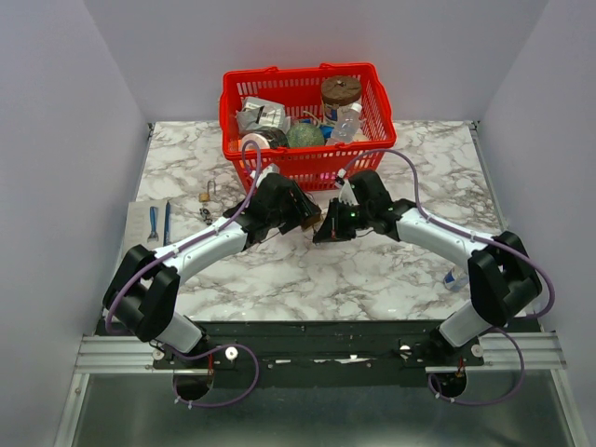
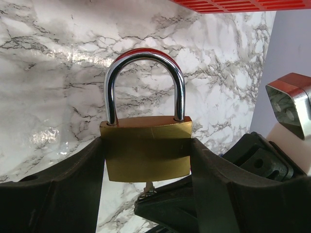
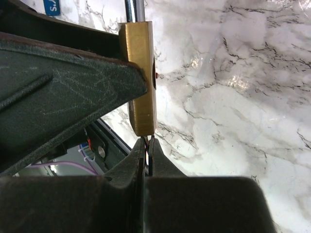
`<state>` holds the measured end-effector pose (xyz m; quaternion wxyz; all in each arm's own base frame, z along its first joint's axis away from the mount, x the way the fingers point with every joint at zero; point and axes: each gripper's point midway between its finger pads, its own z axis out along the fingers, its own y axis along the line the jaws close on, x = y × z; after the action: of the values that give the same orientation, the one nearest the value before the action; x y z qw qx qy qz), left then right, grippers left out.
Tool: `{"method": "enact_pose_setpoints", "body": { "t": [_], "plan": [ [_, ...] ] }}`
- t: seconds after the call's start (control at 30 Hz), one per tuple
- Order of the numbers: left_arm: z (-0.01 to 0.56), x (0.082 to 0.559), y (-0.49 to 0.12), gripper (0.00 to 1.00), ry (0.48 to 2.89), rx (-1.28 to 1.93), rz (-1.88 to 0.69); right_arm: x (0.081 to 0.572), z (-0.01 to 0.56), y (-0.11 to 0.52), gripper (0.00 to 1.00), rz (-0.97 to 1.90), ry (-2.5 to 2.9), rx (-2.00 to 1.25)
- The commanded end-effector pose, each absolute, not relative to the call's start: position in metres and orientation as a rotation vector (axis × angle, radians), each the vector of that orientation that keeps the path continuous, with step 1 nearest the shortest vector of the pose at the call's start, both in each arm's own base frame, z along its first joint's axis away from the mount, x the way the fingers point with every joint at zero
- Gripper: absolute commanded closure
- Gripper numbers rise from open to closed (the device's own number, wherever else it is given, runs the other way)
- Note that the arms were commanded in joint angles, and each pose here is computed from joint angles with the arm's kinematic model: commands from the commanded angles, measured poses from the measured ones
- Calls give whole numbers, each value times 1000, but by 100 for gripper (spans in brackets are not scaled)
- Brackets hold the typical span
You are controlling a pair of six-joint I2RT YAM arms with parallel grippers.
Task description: Unlock with the key
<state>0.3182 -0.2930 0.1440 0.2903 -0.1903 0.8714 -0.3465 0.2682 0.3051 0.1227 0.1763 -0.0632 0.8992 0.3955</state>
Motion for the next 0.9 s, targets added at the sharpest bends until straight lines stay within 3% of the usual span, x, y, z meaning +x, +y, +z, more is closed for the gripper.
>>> {"method": "enact_pose_setpoints", "body": {
  "t": [0.0,0.87],
  "plan": [
    [168,282,-319,100,2382,-399,-1085,322,175,306,99,1049,2228,-161],
    [165,277,-332,100,2410,-345,-1146,333,189,292,99,957,2150,-212]
  ]
}}
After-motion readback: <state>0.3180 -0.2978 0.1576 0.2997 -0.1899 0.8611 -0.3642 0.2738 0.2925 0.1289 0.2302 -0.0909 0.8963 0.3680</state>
